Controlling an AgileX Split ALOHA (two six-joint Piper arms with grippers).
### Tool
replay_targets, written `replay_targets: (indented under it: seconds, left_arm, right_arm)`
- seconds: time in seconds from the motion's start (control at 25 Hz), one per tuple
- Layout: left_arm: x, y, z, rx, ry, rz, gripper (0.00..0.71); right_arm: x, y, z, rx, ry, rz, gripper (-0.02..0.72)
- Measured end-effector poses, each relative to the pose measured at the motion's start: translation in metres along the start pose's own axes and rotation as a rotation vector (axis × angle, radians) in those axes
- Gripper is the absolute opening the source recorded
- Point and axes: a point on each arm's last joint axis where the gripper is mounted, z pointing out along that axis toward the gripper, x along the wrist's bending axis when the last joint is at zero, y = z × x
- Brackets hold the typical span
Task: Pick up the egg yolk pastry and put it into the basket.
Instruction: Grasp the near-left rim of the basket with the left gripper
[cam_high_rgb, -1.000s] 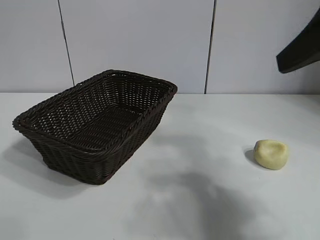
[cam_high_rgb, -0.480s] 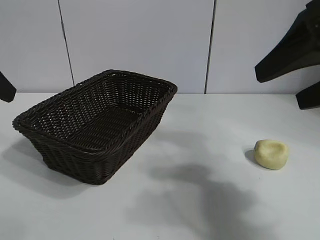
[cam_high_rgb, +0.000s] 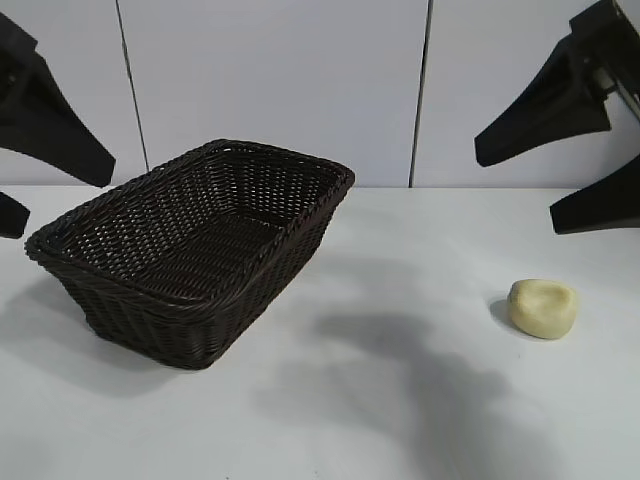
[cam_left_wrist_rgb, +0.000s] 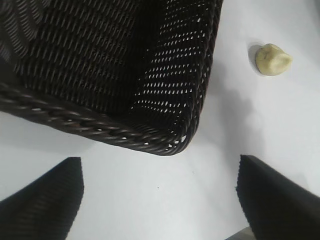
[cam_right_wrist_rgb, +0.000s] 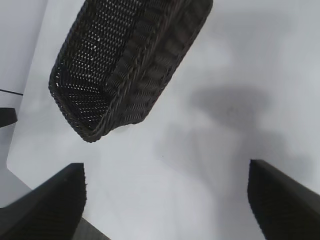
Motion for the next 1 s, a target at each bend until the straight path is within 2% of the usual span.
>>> replay_targets:
  seconds: [0.16, 0.36, 0.56, 1.0]
  left_arm:
    - [-0.004, 0.000, 0.002, -0.007, -0.005, 0.011, 0.605]
    - [-0.001, 0.000, 0.010, 0.016, -0.006, -0.014, 0.605]
    - [0.006, -0.003, 0.023, 0.074, -0.004, -0.041, 0.605]
    - [0.007, -0.001, 0.023, 0.054, 0.006, -0.043, 0.605]
  right_arm:
    - [0.005, 0.007, 0.006, 0.020, 0.025, -0.018, 0.631]
    - [0.043, 0.008, 0.019, 0.052, 0.086, -0.160, 0.631]
    - [0.049, 0.007, 0.023, 0.045, 0.071, -0.202, 0.631]
    - [0.034, 0.008, 0.043, 0.089, 0.027, -0.173, 0.631]
